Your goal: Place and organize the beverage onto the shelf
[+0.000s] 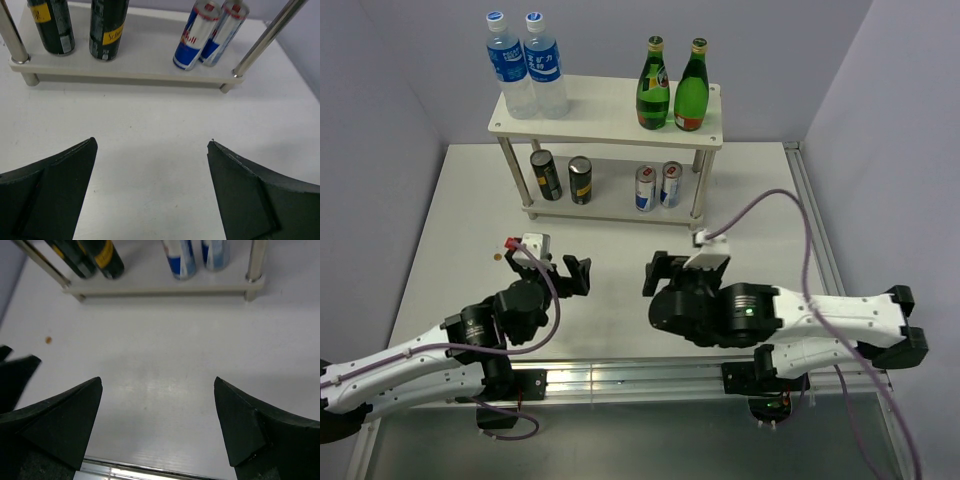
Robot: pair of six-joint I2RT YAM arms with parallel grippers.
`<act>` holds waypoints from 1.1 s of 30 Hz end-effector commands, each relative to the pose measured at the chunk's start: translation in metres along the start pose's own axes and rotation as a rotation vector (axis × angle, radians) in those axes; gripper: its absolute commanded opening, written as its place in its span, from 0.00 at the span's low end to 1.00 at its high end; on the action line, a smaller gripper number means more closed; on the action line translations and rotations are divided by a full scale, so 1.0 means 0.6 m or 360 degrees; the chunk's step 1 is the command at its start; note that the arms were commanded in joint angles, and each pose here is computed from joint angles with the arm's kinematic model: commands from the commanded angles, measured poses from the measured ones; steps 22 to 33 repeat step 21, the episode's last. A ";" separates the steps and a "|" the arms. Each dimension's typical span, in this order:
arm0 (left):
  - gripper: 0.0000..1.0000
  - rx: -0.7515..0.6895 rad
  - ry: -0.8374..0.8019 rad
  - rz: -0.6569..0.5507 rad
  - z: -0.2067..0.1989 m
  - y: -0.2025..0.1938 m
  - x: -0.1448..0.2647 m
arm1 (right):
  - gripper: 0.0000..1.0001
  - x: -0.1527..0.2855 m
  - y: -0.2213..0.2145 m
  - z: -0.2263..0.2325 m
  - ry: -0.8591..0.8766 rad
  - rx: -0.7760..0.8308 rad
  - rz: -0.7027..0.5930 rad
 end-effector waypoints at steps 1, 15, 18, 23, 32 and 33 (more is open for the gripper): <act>0.99 0.0182 -0.0058 -0.0129 -0.024 0.092 0.016 | 1.00 0.042 0.120 -0.065 -0.0126 0.0015 -0.0316; 0.99 0.0155 0.0017 -0.0257 -0.022 0.193 0.031 | 1.00 0.089 0.245 -0.070 0.0111 -0.0156 -0.0517; 0.99 0.0174 0.0027 -0.0272 -0.018 0.200 0.035 | 1.00 0.091 0.249 -0.076 0.0107 -0.0149 -0.0528; 0.99 0.0184 0.0026 -0.0281 -0.017 0.203 0.036 | 1.00 0.092 0.251 -0.079 0.0095 -0.0127 -0.0527; 0.99 0.0184 0.0026 -0.0281 -0.017 0.203 0.036 | 1.00 0.092 0.251 -0.079 0.0095 -0.0127 -0.0527; 0.99 0.0184 0.0026 -0.0281 -0.017 0.203 0.036 | 1.00 0.092 0.251 -0.079 0.0095 -0.0127 -0.0527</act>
Point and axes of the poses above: each gripper's point midway between its finger pads, its own x axis back along the fingers, its own z axis along the line the jaws close on, y = z × x, the point moved 1 cm from there along x, back along the fingers, and after that the axes turned 2 degrees about -x, right-handed, at the moved point
